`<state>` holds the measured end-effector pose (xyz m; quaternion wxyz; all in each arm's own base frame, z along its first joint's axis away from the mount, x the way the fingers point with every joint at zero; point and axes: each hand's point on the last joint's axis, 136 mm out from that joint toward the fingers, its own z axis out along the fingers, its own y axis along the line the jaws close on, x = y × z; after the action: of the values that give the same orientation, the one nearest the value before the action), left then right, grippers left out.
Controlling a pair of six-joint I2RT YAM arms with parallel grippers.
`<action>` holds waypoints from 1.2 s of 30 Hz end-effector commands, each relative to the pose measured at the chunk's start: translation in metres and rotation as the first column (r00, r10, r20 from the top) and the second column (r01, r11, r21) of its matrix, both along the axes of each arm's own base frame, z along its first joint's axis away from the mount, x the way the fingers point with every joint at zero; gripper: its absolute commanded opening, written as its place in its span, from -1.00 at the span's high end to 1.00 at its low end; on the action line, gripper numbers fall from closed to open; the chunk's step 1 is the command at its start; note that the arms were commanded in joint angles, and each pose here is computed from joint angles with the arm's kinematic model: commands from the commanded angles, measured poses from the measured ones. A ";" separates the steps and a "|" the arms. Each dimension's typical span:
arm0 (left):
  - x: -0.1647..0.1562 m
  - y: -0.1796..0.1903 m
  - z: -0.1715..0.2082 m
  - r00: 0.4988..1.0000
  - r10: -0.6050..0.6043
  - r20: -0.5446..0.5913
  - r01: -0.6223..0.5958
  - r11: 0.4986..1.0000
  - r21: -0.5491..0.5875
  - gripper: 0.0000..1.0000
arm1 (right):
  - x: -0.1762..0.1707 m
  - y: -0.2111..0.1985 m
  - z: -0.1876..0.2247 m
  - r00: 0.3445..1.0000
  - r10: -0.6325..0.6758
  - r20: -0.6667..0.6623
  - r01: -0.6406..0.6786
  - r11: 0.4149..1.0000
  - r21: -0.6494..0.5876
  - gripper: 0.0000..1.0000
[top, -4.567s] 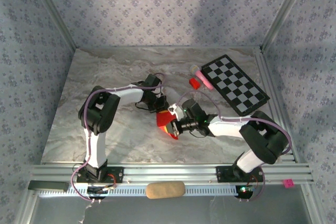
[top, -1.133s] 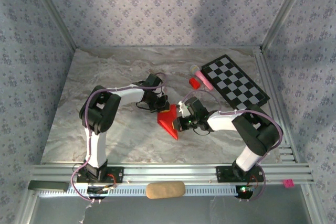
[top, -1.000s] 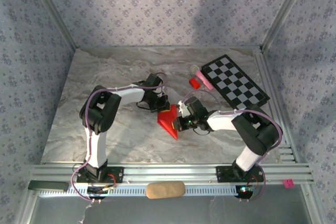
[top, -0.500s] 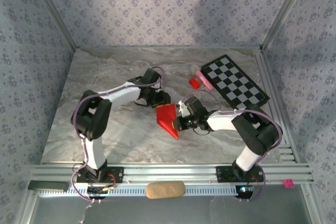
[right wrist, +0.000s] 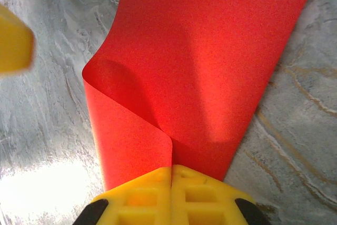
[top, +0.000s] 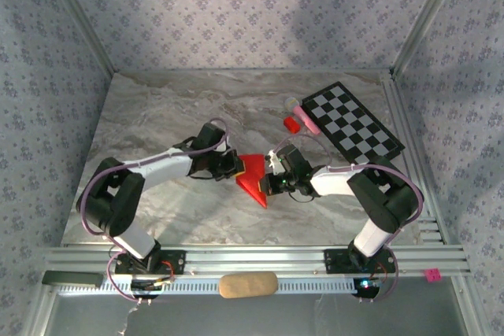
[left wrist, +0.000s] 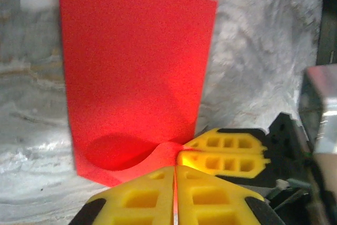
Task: Fold a paper plane with a square sheet of paper (pick it up from the middle)
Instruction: Third fold the triangle at the center of the table.
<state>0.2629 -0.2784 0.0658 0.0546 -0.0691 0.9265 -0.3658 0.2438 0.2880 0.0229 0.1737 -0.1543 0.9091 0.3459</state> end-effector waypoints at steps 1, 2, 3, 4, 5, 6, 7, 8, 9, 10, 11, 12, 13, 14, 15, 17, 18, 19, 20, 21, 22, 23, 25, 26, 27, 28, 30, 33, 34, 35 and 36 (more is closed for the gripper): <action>0.001 -0.020 0.022 0.999 0.030 0.012 -0.028 0.987 -0.157 0.85 | 0.007 -0.004 -0.007 0.999 -0.042 -0.009 0.042 0.999 -0.032 0.95; 0.001 -0.021 0.020 0.999 0.038 0.002 -0.038 0.986 -0.165 0.88 | 0.007 -0.004 -0.008 0.999 -0.046 -0.013 0.046 0.998 -0.035 0.95; -0.001 -0.021 0.017 0.999 0.047 -0.009 -0.048 0.984 -0.171 0.92 | 0.007 -0.004 -0.008 0.999 -0.046 -0.014 0.045 0.998 -0.035 0.95; -0.002 -0.022 0.015 0.998 0.057 -0.019 -0.060 0.981 -0.182 0.95 | 0.008 -0.004 -0.008 0.999 -0.047 -0.014 0.046 0.998 -0.034 0.95; -0.004 -0.023 0.013 0.997 0.068 -0.028 -0.072 0.979 -0.191 0.98 | 0.008 -0.003 -0.008 0.999 -0.045 -0.013 0.045 0.998 -0.035 0.95; -0.005 -0.022 0.010 0.996 0.076 -0.040 -0.082 0.979 -0.188 1.00 | 0.007 -0.004 -0.009 0.999 -0.045 -0.017 0.044 0.998 -0.038 0.95; -0.007 -0.021 0.007 0.996 0.079 -0.045 -0.086 0.980 -0.180 1.00 | 0.007 -0.005 -0.010 0.999 -0.047 -0.018 0.047 0.998 -0.041 0.95; -0.007 -0.019 0.004 0.995 0.090 -0.049 -0.097 0.981 -0.167 1.00 | 0.007 -0.005 -0.010 0.999 -0.049 -0.017 0.049 0.998 -0.043 0.95; -0.009 -0.017 0.001 0.994 0.099 -0.052 -0.106 0.982 -0.158 1.00 | 0.007 -0.005 -0.011 0.999 -0.050 -0.018 0.049 0.998 -0.045 0.95; -0.009 -0.016 0.000 0.993 0.107 -0.053 -0.114 0.981 -0.157 1.00 | 0.007 -0.006 -0.011 0.999 -0.050 -0.019 0.049 0.998 -0.045 0.95; -0.010 -0.016 -0.001 0.992 0.110 -0.056 -0.118 0.980 -0.160 1.00 | 0.006 -0.005 -0.011 0.999 -0.047 -0.021 0.047 0.998 -0.044 0.95; -0.011 -0.016 -0.001 0.992 0.110 -0.059 -0.118 0.979 -0.165 1.00 | 0.006 -0.005 -0.011 0.999 -0.048 -0.022 0.047 0.998 -0.045 0.95; -0.012 -0.017 -0.002 0.992 0.108 -0.060 -0.117 0.979 -0.167 1.00 | 0.006 -0.005 -0.010 0.999 -0.047 -0.021 0.046 0.998 -0.044 0.95; -0.013 -0.018 -0.002 0.993 0.105 -0.059 -0.113 0.980 -0.164 1.00 | 0.006 -0.004 -0.010 0.999 -0.045 -0.021 0.044 0.998 -0.044 0.95; -0.014 -0.020 -0.002 0.993 0.101 -0.053 -0.108 0.981 -0.163 1.00 | 0.006 -0.004 -0.010 0.999 -0.045 -0.020 0.044 0.998 -0.046 0.95; -0.015 -0.024 -0.002 0.995 0.089 -0.048 -0.096 0.981 -0.166 1.00 | 0.006 -0.005 -0.011 0.999 -0.046 -0.023 0.045 0.998 -0.049 0.95; -0.016 -0.025 -0.002 0.995 0.086 -0.048 -0.093 0.981 -0.170 1.00 | 0.006 -0.005 -0.012 0.999 -0.047 -0.025 0.045 0.998 -0.050 0.94; -0.017 -0.026 -0.002 0.995 0.082 -0.049 -0.090 0.982 -0.169 1.00 | 0.006 -0.005 -0.012 0.999 -0.044 -0.024 0.043 0.998 -0.049 0.94; -0.017 -0.025 -0.004 0.995 0.085 -0.049 -0.092 0.982 -0.164 1.00 | 0.005 -0.004 -0.012 0.999 -0.043 -0.025 0.041 0.998 -0.051 0.94; -0.018 -0.025 -0.006 0.995 0.085 -0.051 -0.092 0.983 -0.161 1.00 | 0.005 -0.005 -0.013 0.999 -0.043 -0.025 0.041 0.998 -0.051 0.94; -0.018 -0.024 -0.008 0.995 0.086 -0.055 -0.094 0.983 -0.156 1.00 | 0.005 -0.004 -0.013 0.999 -0.040 -0.026 0.038 0.998 -0.052 0.94; -0.019 -0.024 -0.011 0.994 0.086 -0.060 -0.094 0.984 -0.150 1.00 | 0.005 -0.004 -0.014 0.999 -0.041 -0.027 0.039 0.998 -0.055 0.94; -0.019 -0.023 -0.014 0.995 0.084 -0.062 -0.092 0.986 -0.142 1.00 | 0.005 -0.004 -0.014 0.999 -0.040 -0.026 0.038 0.998 -0.055 0.94; -0.018 -0.023 -0.016 0.995 0.085 -0.061 -0.092 0.986 -0.138 1.00 | 0.005 -0.004 -0.013 0.999 -0.042 -0.026 0.040 0.998 -0.055 0.94; -0.018 -0.022 -0.017 0.995 0.086 -0.060 -0.093 0.987 -0.131 1.00 | 0.004 -0.004 -0.013 0.999 -0.040 -0.026 0.039 0.998 -0.054 0.94; -0.018 -0.021 -0.020 0.994 0.089 -0.057 -0.095 0.989 -0.117 1.00 | 0.004 -0.004 -0.014 0.999 -0.040 -0.026 0.039 0.998 -0.056 0.94; -0.018 -0.017 -0.026 0.994 0.090 -0.056 -0.095 0.991 -0.093 1.00 | 0.004 -0.003 -0.014 0.999 -0.039 -0.028 0.038 0.998 -0.054 0.94; -0.020 -0.013 -0.035 0.994 0.093 -0.058 -0.096 0.993 -0.061 1.00 | 0.004 -0.002 -0.014 0.999 -0.035 -0.031 0.034 0.998 -0.051 0.94; -0.021 -0.010 -0.038 0.994 0.097 -0.055 -0.099 0.994 -0.046 1.00 | 0.003 -0.002 -0.014 0.999 -0.035 -0.033 0.034 0.998 -0.051 0.94; -0.020 -0.008 -0.041 0.993 0.103 -0.052 -0.105 0.994 -0.033 1.00 | 0.003 -0.002 -0.014 0.999 -0.034 -0.033 0.033 0.998 -0.052 0.94; -0.021 -0.007 -0.043 0.993 0.106 -0.051 -0.107 0.994 -0.028 1.00 | 0.003 -0.001 -0.013 0.999 -0.034 -0.032 0.032 0.998 -0.051 0.94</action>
<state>0.2457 -0.2932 0.0368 0.0457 -0.1306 0.9061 -0.3997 0.2495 0.2916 0.0228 0.1772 -0.1505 0.9096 0.3444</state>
